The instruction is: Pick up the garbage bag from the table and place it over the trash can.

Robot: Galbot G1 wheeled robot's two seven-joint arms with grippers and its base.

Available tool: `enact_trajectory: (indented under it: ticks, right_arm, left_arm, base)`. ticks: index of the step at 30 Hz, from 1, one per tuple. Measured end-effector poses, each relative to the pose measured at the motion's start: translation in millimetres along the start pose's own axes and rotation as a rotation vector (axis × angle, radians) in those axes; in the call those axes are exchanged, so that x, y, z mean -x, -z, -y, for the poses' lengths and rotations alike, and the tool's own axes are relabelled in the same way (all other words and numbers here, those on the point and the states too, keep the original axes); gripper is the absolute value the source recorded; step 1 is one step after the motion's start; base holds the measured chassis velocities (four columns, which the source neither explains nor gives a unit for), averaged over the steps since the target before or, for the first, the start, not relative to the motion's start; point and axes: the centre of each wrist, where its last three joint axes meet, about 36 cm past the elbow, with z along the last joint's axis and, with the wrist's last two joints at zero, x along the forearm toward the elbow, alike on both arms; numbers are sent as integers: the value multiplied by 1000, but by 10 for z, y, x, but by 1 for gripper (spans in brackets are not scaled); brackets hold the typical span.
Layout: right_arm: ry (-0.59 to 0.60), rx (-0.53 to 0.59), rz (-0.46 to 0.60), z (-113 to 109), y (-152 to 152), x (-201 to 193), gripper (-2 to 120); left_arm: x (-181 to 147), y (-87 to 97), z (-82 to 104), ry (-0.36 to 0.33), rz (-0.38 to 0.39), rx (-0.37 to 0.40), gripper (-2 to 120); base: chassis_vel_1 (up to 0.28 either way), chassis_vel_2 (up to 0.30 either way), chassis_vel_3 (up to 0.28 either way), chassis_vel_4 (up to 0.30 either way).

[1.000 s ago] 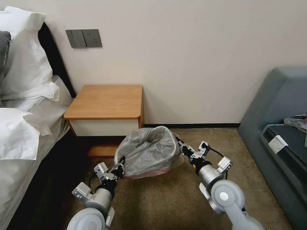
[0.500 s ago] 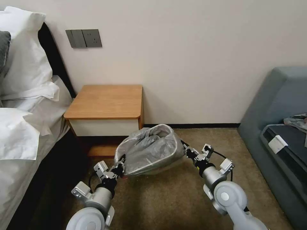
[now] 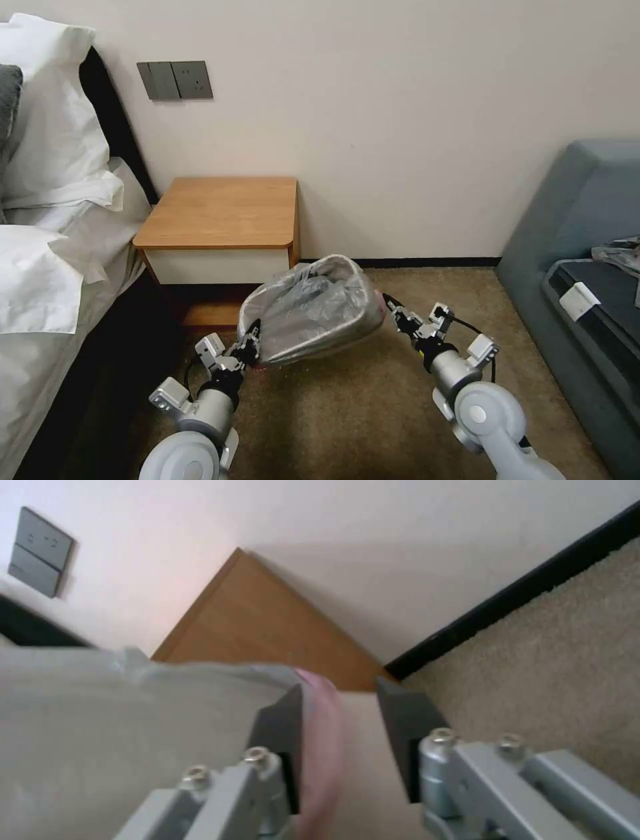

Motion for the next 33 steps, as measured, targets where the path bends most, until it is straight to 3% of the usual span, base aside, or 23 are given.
enact_trajectory:
  ticks: [5,9,11,12,15,16,18,22,23,25,33]
  right_arm:
    - [2,-7,31,40,89,-135,53]
    - [65,-63,76,-198,354,-238,67]
    - [138,-189,87,-417,527,-246,76]
    - [138,-189,87,-417,527,-246,76]
    - [229,-431,60,-556,560,-165,91]
    - [229,-431,60,-556,560,-165,91]
    - [293,-562,-5,-648,563,-169,97]
    - [380,-756,-103,-728,543,-132,89]
    - [380,-756,-103,-728,543,-132,89]
    - [447,-872,-166,-792,567,-67,76]
    - [528,-1034,-329,-972,560,56,50]
  left_arm:
    - [19,-24,-29,18,5,34,3]
    - [22,-53,-57,16,10,103,3]
    - [27,-87,-94,8,15,176,3]
    - [27,-87,-94,8,15,176,3]
    - [50,-168,-143,4,25,281,3]
    - [50,-168,-143,4,25,281,3]
    - [86,-208,-170,-20,26,349,3]
    - [106,-242,-196,-53,30,435,3]
    - [106,-242,-196,-53,30,435,3]
    - [114,-253,-212,-74,39,501,3]
    - [140,-236,-201,-120,67,607,3]
  base:
    - [0,0,0,0]
    - [0,0,0,0]
    - [0,0,0,0]
    - [0,0,0,0]
    - [0,0,0,0]
    - [0,0,0,0]
    - [0,0,0,0]
    - [0,0,0,0]
    - [0,0,0,0]
    - [0,0,0,0]
    - [0,0,0,0]
